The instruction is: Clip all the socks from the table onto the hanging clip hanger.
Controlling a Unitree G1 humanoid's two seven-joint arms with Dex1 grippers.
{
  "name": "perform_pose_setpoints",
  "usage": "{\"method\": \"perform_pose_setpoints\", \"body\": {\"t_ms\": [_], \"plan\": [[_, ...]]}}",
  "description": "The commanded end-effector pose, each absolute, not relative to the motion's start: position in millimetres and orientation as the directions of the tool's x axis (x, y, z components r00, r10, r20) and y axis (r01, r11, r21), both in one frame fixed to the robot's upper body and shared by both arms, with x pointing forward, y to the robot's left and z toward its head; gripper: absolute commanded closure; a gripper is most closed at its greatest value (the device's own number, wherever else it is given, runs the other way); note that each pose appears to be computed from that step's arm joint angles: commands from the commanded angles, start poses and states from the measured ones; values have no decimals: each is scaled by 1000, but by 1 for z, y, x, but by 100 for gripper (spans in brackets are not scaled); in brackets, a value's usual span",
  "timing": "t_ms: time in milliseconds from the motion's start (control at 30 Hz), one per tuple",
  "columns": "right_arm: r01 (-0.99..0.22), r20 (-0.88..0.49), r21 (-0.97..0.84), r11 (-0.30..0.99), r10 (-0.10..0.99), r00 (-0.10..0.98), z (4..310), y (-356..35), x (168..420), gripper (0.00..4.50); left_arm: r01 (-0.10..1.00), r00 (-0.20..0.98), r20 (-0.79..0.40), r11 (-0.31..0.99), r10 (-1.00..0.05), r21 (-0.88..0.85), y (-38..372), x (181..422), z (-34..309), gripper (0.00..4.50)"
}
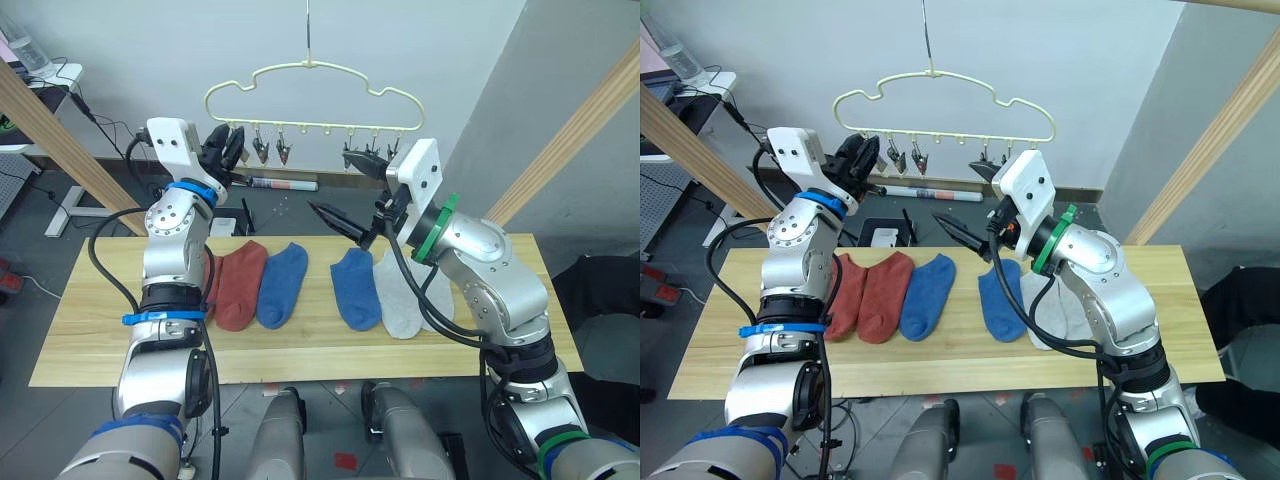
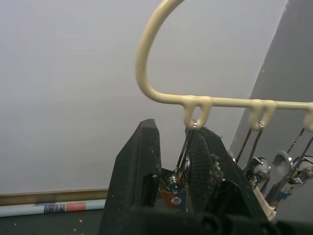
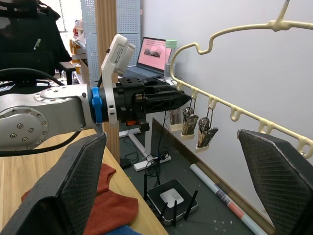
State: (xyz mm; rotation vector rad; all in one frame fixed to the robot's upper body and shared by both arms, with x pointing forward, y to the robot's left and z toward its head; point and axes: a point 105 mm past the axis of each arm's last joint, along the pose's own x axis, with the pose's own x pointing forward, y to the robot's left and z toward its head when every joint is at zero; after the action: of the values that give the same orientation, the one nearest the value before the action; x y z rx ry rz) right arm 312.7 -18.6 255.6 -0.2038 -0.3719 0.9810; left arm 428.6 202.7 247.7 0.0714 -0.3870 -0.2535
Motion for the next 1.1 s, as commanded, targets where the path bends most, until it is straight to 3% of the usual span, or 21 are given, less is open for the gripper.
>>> {"method": "perform_pose_setpoints", "body": {"t_ms": [33,1000,1100], "plan": [[-760,259,-361,540,841,474,268,-18,306,0,230,875,406,964,-265,133,200,423,259,381],[-740,246,-361,567,824,511,260,-23,311,0,282,901,322,956,-291,77,202,422,240,381],[-738,247,-362,570,822,514,260,-23,311,0,264,905,316,959,-284,105,203,422,238,287]]}}
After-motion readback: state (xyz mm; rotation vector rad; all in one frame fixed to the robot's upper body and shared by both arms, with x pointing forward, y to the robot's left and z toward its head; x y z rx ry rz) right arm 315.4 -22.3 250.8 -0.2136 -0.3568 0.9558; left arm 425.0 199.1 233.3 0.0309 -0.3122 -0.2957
